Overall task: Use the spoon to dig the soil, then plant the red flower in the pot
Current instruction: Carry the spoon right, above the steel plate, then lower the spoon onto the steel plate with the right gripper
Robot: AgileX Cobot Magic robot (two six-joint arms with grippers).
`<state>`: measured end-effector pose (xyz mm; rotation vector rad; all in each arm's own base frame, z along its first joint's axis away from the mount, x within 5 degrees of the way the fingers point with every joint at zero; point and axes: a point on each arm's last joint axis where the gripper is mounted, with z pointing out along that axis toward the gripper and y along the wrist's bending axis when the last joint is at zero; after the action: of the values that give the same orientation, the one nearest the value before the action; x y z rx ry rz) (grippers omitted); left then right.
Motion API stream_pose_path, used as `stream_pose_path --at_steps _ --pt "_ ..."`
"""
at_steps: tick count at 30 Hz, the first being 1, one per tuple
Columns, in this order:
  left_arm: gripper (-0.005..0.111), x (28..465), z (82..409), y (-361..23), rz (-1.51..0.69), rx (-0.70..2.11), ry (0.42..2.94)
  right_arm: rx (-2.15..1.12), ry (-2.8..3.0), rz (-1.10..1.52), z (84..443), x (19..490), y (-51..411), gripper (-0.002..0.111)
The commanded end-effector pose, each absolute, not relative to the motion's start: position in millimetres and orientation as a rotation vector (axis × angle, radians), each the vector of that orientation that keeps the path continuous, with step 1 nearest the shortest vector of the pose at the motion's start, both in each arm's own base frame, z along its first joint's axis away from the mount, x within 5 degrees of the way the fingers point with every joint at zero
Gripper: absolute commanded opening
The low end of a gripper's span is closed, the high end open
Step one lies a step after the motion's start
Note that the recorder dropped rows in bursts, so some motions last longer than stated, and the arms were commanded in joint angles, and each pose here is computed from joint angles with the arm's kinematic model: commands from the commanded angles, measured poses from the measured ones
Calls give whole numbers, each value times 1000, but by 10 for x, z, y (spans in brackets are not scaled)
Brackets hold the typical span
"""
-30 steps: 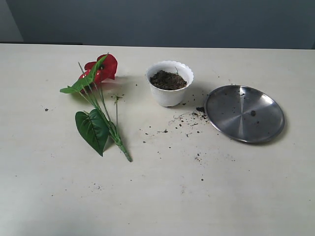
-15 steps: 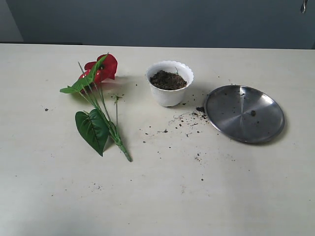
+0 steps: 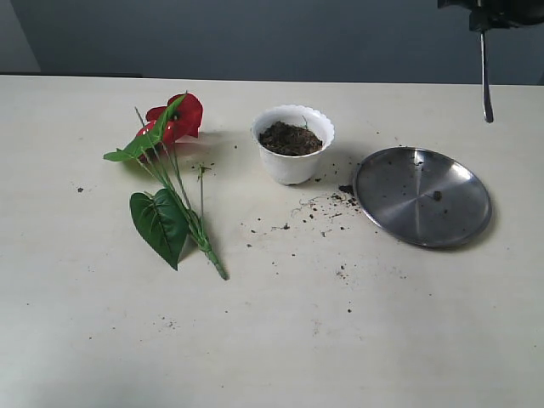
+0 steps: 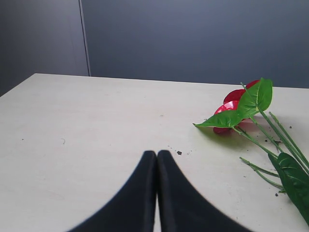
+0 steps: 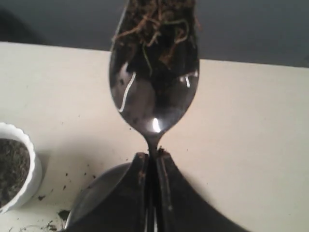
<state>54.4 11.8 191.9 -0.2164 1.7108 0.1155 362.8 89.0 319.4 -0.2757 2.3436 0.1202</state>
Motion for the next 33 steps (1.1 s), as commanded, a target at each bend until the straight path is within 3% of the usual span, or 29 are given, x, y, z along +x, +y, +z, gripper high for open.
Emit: stream_pose_path --at_steps 1,20,33 --pt "1 543 1921 118 112 -221 1702 -311 2467 130 3049 3719 931 -1" --pt "1 543 1921 118 112 -221 1702 -339 2774 179 2176 3869 1221 -1" --pt "1 543 1921 118 112 -221 1702 -326 2885 90 1895 3893 1183 -1"
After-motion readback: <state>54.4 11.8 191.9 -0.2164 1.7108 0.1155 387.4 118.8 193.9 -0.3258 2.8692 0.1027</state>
